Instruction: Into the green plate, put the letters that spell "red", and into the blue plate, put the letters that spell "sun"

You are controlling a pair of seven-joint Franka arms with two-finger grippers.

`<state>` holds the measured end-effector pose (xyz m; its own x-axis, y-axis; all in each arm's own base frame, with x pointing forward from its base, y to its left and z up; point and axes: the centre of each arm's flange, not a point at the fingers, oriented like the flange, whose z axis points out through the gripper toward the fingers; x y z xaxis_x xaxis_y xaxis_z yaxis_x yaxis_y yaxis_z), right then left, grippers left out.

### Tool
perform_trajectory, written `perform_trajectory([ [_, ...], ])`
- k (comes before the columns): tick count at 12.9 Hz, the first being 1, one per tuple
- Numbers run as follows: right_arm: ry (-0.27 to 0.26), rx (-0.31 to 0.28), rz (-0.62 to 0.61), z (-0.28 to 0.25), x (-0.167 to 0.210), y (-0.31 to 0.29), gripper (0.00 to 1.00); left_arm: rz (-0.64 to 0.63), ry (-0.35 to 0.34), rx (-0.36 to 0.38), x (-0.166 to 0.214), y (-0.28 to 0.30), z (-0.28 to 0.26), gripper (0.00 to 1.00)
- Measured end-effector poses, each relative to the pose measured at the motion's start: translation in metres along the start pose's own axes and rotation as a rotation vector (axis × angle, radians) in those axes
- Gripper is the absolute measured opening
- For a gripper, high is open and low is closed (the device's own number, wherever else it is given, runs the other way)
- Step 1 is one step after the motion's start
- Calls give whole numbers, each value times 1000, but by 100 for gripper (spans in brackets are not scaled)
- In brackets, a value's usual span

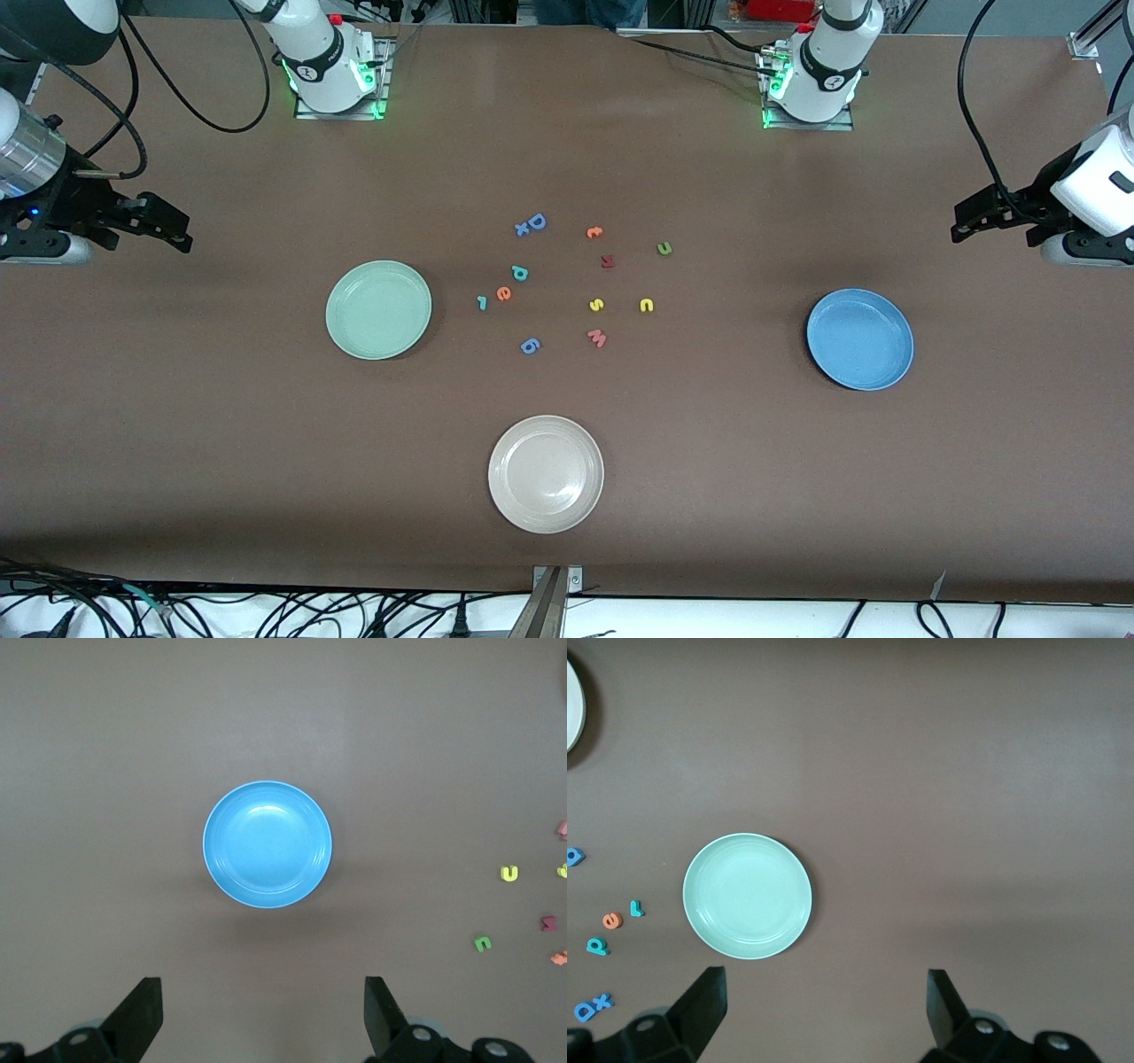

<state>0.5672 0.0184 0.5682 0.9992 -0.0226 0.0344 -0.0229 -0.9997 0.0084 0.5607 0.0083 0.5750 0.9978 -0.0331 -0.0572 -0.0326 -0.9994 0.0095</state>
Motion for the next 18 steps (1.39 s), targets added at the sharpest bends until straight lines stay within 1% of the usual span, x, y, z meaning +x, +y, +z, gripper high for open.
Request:
perform_trajectory([
  [5,1,0,0,0,0,0,100,-10,7,0,5,-5,5,100],
  [18,1,0,0,0,0,0,100,-11,-4,0,9,-6,13,100],
])
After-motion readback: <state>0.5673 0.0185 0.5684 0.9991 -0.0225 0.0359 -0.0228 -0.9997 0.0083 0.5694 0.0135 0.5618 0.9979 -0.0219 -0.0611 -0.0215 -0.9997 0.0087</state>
